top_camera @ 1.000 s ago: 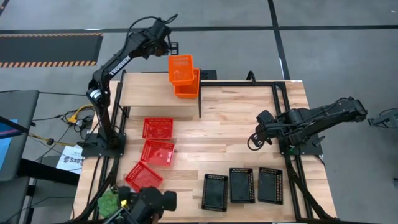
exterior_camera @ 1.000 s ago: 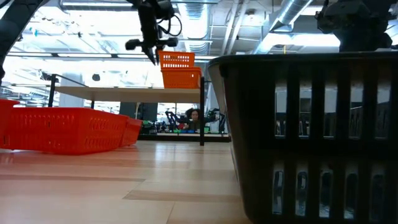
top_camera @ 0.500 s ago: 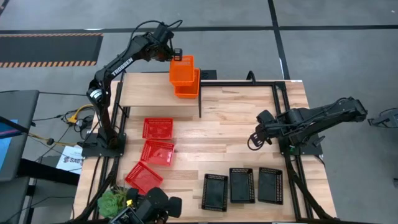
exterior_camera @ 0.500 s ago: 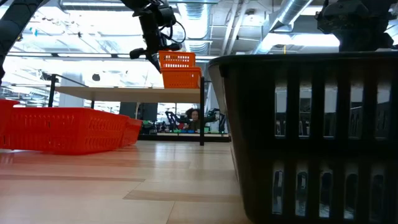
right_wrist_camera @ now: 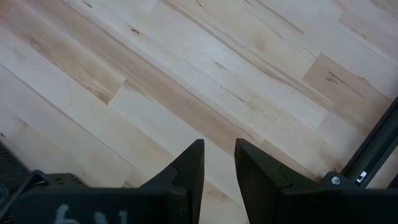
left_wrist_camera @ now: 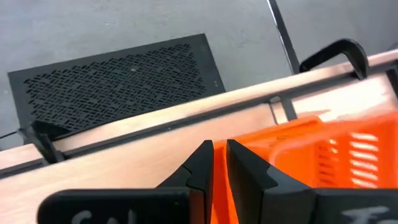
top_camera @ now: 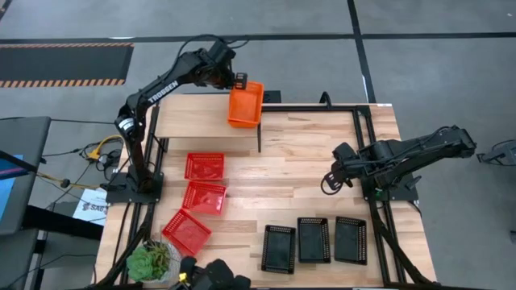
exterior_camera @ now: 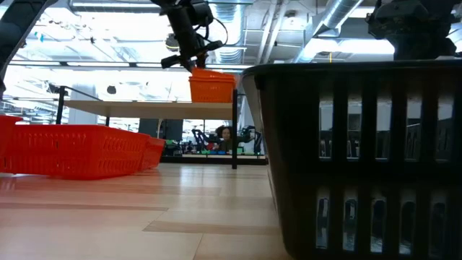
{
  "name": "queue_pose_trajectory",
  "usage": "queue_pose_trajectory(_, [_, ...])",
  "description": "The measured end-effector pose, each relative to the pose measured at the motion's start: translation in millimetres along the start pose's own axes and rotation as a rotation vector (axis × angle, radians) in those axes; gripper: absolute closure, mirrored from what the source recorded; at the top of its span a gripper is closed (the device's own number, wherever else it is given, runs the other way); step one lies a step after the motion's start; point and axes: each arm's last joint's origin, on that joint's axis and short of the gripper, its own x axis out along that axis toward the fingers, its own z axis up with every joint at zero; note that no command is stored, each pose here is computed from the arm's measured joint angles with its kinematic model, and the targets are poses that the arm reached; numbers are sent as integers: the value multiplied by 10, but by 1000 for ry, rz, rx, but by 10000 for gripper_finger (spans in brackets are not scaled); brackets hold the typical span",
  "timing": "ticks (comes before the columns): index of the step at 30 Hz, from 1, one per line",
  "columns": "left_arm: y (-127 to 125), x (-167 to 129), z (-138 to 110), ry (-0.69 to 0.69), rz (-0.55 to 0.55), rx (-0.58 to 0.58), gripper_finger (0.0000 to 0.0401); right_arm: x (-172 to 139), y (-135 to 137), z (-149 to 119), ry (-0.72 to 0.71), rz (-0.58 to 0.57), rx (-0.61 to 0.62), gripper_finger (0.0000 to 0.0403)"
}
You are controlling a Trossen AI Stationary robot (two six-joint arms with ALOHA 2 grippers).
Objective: Stack baskets on shelf by color
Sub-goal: Stack the orange bin on top of the other orange bins on the shelf, then put the top red bin on the shelf
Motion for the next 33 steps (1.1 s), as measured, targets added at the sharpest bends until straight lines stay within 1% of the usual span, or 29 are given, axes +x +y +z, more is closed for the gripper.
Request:
queue_pose_trajectory(3, [-44,-7,-45,7,14,28,369,0,0,0,0,0,-12,290])
queue_pose_trajectory(7, [-19,-80,-54,-16,57,29,369,0,0,0,0,0,-24,290])
queue_pose_trajectory(10, [41,-255,-9,-78,62,26,369,0,0,0,0,0,-39,290])
queue_pose_trajectory(14, [98,-522,35,-161,33,50,369,0,0,0,0,0,-42,290])
queue_pose_trajectory(16, [105,-677,41,-202,-7,74,369,0,0,0,0,0,-42,290])
queue_pose_trajectory(19, [78,-834,16,-196,-124,99,369,0,0,0,1,0,-42,290])
queue_pose_trajectory(23, [-31,-963,-111,-79,-333,114,369,0,0,-1,2,1,-42,290])
queue_pose_trajectory(25, [-134,-1071,-231,-14,-436,142,369,0,0,-1,2,1,-41,290])
queue_pose_trajectory(26, [-188,-1113,-303,20,-469,162,369,0,0,-1,2,1,-42,290])
queue_pose_trajectory(28, [-321,-1170,-461,71,-497,211,369,0,0,-1,3,1,-42,290])
queue_pose_trajectory(30, [-449,-1209,-619,101,-492,255,369,0,0,-1,2,1,-51,290])
queue_pose_trajectory(33, [-637,-1297,-834,97,-482,297,368,0,0,0,2,1,-89,290])
